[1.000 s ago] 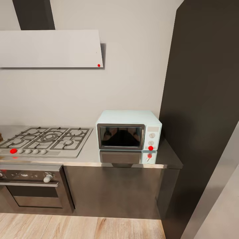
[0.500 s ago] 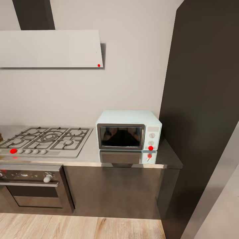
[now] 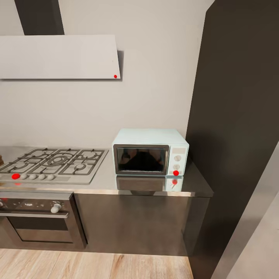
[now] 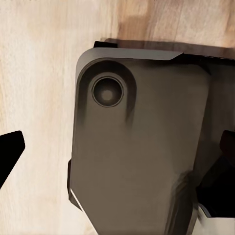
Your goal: In the kitchen, take the popcorn bag from the countertop, put it into the microwave, and heat it until the popcorn is cooked so the cooked popcorn ends up inside the bag.
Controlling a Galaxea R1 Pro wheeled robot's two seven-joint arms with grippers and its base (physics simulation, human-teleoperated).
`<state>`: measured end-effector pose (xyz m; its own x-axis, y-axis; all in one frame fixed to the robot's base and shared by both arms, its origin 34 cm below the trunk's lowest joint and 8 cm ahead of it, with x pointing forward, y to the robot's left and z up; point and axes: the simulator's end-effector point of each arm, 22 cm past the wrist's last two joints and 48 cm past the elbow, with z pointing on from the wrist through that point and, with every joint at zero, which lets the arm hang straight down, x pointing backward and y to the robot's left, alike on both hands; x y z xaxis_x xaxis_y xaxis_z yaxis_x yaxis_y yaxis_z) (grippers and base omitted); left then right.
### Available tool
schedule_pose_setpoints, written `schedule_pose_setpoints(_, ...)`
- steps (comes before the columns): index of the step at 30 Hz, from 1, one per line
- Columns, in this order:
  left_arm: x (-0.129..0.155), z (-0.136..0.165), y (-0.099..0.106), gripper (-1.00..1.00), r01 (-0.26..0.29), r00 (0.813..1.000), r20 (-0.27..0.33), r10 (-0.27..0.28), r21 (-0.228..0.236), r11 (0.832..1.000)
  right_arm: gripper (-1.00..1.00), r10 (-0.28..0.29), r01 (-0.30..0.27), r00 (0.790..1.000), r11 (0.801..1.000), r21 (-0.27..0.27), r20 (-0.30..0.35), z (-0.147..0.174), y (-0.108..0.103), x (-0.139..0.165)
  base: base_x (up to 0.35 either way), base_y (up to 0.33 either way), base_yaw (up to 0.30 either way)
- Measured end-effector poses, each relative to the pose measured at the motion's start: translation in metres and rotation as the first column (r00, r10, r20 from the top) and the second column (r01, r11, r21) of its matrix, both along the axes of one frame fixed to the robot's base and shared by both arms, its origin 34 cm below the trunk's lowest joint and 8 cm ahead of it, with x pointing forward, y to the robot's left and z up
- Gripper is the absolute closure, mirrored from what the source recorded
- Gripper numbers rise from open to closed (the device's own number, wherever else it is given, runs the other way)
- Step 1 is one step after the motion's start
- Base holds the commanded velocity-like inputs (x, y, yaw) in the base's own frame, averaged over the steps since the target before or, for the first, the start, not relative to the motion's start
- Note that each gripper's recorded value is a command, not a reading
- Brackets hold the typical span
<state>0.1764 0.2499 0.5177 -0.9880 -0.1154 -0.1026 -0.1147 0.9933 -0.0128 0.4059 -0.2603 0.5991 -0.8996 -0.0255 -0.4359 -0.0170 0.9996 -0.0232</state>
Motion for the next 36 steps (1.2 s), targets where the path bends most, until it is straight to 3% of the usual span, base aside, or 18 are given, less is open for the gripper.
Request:
schedule_pose_setpoints(3, 0.0, 0.0, 0.0, -1.0, -0.001, 1.0, 0.0, 0.001, 0.0, 1.0, -1.0, -0.022, 0.026, 0.989, 0.999, -0.031, 0.144, 0.067, -0.005, 0.073, 0.0, 0.0, 0.0)
schedule_pose_setpoints(5, 0.0, 0.0, 0.0, -1.0, -0.001, 1.0, 0.0, 0.001, 0.0, 1.0, -1.0, -0.037, 0.05, 0.957, 0.998, -0.038, 0.288, 0.127, -0.007, 0.124, 0.0, 0.0, 0.0)
schedule_pose_setpoints(8, 0.0, 0.0, 0.0, -1.0, -0.001, 1.0, -0.001, 0.001, 0.0, 1.0, -1.0, -0.043, 0.054, 0.915, 0.998, -0.018, 0.402, 0.179, -0.001, 0.175, 0.0, 0.0, 0.0)
schedule_pose_setpoints(10, -0.001, 0.0, 0.0, -1.0, -0.001, 1.0, -0.001, 0.001, 0.0, 1.0, -1.0, -0.047, 0.052, 0.87, 0.999, 0.003, 0.49, 0.225, 0.006, 0.224, 0.0, 0.0, 0.0)
schedule_pose_setpoints(13, -0.001, 0.0, 0.0, -1.0, -0.002, 1.0, -0.001, 0.002, 0.0, 1.0, -1.0, -0.05, 0.048, 0.833, 0.999, 0.018, 0.551, 0.274, 0.015, 0.27, 0.0, 0.0, 0.0)
schedule_pose_setpoints(15, -0.001, 0.0, 0.0, -1.0, -0.002, 1.0, -0.001, 0.002, 0.0, 1.0, -1.0, -0.051, 0.045, 0.819, 0.999, 0.025, 0.572, 0.301, 0.019, 0.291, 0.0, 0.0, 0.0)
schedule_pose_setpoints(18, -0.001, 0.0, 0.0, -1.0, -0.002, 1.0, -0.001, 0.002, 0.0, 1.0, -1.0, -0.053, 0.03, 0.794, 0.998, 0.047, 0.606, 0.367, 0.034, 0.336, 0.0, 0.0, 0.0)
schedule_pose_setpoints(21, -0.001, 0.0, 0.0, -1.0, -0.002, 1.0, -0.001, 0.002, 0.0, 1.0, -1.0, -0.058, 0.024, 0.765, 0.998, 0.062, 0.641, 0.415, 0.045, 0.356, 0.0, 0.0, 0.0)
schedule_pose_setpoints(23, -0.001, 0.0, 0.0, -1.0, -0.003, 1.0, -0.001, 0.003, 0.0, 1.0, -1.0, -0.083, 0.043, 0.727, 0.996, 0.075, 0.681, 0.461, 0.053, 0.371, 0.0, 0.0, 0.0)
schedule_pose_setpoints(27, 0.0, 0.0, 0.0, -1.0, -0.003, 1.0, -0.001, 0.003, 0.0, 1.0, -1.0, -0.117, 0.072, 0.686, 0.993, 0.093, 0.718, 0.5, 0.065, 0.386, 0.0, 0.0, 0.0)
schedule_pose_setpoints(28, -0.001, 0.0, 0.0, -1.0, -0.002, 1.0, -0.001, 0.002, 0.0, 1.0, -1.0, -0.116, 0.073, 0.687, 0.993, 0.09, 0.717, 0.502, 0.066, 0.392, 0.0, 0.0, 0.0)
schedule_pose_setpoints(30, 0.0, 0.0, 0.0, -1.0, -0.002, 1.0, 0.0, 0.002, 0.0, 1.0, -1.0, -0.101, 0.07, 0.726, 0.995, 0.073, 0.68, 0.48, 0.07, 0.402, 0.0, 0.0, 0.0)
schedule_pose_setpoints(31, 0.0, 0.0, 0.0, -1.0, -0.002, 1.0, -0.001, 0.002, 0.0, 1.0, -1.0, -0.097, 0.07, 0.733, 0.995, 0.068, 0.673, 0.472, 0.072, 0.404, 0.0, 0.0, 0.0)
schedule_pose_setpoints(32, -0.001, 0.0, 0.0, -1.0, -0.002, 1.0, -0.001, 0.002, 0.0, 1.0, -1.0, -0.098, 0.07, 0.715, 0.995, 0.068, 0.692, 0.473, 0.073, 0.409, 0.0, 0.0, 0.0)
schedule_pose_setpoints(34, -0.001, 0.0, 0.0, -1.0, -0.002, 1.0, -0.001, 0.002, 0.0, 1.0, -1.0, -0.113, 0.08, 0.655, 0.994, 0.08, 0.747, 0.486, 0.071, 0.417, 0.0, 0.0, 0.0)
schedule_pose_setpoints(35, -0.001, 0.0, 0.0, -1.0, -0.002, 1.0, -0.001, 0.002, 0.0, 1.0, -1.0, -0.118, 0.084, 0.638, 0.993, 0.083, 0.761, 0.49, 0.07, 0.418, 0.0, 0.0, 0.0)
schedule_pose_setpoints(36, -0.001, 0.0, 0.0, -1.0, -0.002, 1.0, -0.001, 0.002, 0.0, 1.0, -1.0, -0.119, 0.085, 0.633, 0.993, 0.084, 0.765, 0.491, 0.069, 0.419, 0.0, 0.0, 0.0)
